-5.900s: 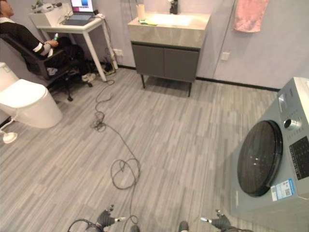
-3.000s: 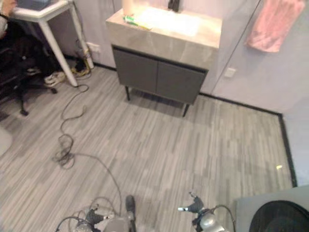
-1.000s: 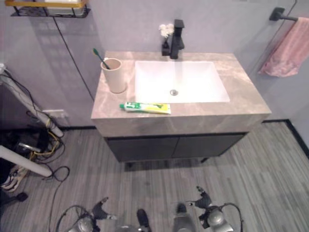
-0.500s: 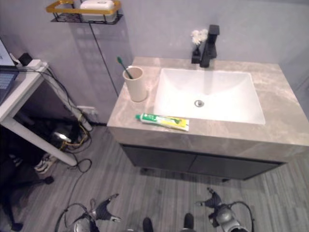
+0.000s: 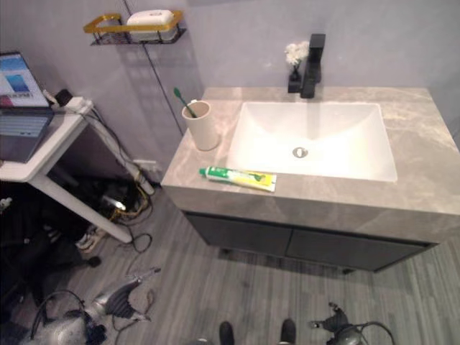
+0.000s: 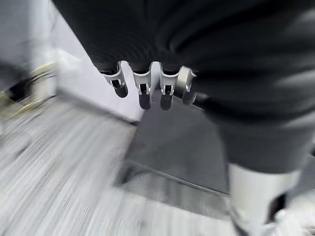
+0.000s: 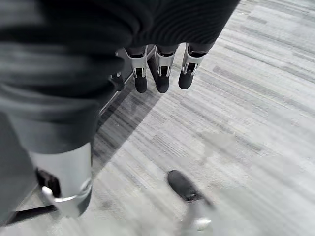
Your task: Put brush and paste in cup on sink, flatten towel.
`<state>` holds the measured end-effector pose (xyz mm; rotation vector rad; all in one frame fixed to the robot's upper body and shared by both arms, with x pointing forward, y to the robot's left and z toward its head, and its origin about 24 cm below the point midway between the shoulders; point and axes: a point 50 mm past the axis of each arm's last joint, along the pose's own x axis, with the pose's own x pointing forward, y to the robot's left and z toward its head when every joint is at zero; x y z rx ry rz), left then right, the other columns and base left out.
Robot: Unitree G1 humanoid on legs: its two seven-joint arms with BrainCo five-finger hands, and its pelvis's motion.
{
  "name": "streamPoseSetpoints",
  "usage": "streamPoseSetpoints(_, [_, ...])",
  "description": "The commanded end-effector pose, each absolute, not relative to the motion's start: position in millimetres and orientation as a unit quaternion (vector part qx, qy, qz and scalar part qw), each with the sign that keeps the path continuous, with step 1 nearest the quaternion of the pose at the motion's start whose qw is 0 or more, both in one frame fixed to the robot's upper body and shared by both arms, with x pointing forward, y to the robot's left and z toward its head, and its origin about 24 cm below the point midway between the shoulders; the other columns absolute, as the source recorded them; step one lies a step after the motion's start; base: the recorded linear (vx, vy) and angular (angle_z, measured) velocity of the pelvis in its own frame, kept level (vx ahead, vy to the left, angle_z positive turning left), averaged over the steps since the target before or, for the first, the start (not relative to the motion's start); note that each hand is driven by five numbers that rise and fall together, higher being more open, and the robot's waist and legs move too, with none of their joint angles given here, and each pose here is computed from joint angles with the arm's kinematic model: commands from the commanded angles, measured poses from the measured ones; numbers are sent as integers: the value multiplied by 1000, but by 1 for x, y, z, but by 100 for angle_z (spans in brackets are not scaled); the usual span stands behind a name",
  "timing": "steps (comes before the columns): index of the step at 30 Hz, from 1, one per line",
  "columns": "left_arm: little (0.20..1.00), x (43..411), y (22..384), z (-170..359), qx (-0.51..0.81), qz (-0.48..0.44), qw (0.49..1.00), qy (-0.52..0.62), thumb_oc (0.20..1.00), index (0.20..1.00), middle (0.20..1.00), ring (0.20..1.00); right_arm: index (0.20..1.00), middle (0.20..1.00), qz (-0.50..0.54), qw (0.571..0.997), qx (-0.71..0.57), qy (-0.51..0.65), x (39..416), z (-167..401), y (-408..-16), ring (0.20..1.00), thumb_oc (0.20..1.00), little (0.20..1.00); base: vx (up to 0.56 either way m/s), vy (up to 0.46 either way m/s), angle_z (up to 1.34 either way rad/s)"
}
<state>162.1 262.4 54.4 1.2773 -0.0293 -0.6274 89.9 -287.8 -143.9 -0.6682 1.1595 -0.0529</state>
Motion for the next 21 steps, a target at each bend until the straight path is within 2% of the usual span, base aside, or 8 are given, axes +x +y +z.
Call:
streamPoseSetpoints(1, [1000,186,266,90,601,-213,764,-100,1000,1000,1000,1000,1000,1000,-8,785,-323,528,109,-144,-279,1000,1000,1000,-7,5,22])
streamPoseSetpoints(5, [1000,202,256,133,598,-160,759,-200,1000,1000,1000,1000,1000,1000,20,786,-318,530,105,-148,-267,1000,1000,1000,-2,10,13])
streamPoseSetpoints(9, [1000,218,251,149,570,-115,776,-245,1000,1000,1000,1000,1000,1000,37,796,-305,521,109,-150,-256,1000,1000,1000,-3,3,2])
streamPoseSetpoints(10, [1000,226,250,155,575,-110,769,-256,1000,1000,1000,1000,1000,1000,39,806,-297,511,113,-150,-252,1000,1000,1000,-44,18,-1])
streamPoseSetpoints(13, [1000,251,229,166,569,-122,757,-298,1000,1000,1000,1000,1000,1000,53,799,-299,518,107,-152,-249,1000,1000,1000,-62,24,-27])
streamPoseSetpoints(17, [1000,267,217,162,563,-131,759,-299,1000,1000,1000,1000,1000,1000,45,799,-290,525,105,-153,-249,1000,1000,1000,-34,6,-21])
streamPoseSetpoints(18, [1000,274,217,158,533,-122,787,-285,1000,1000,1000,1000,1000,1000,47,797,-286,530,101,-154,-248,1000,1000,1000,-11,3,-15])
streamPoseSetpoints(21, [1000,282,216,155,516,-115,803,-275,1000,1000,1000,1000,1000,1000,42,795,-278,538,96,-156,-248,1000,1000,1000,14,-5,-17])
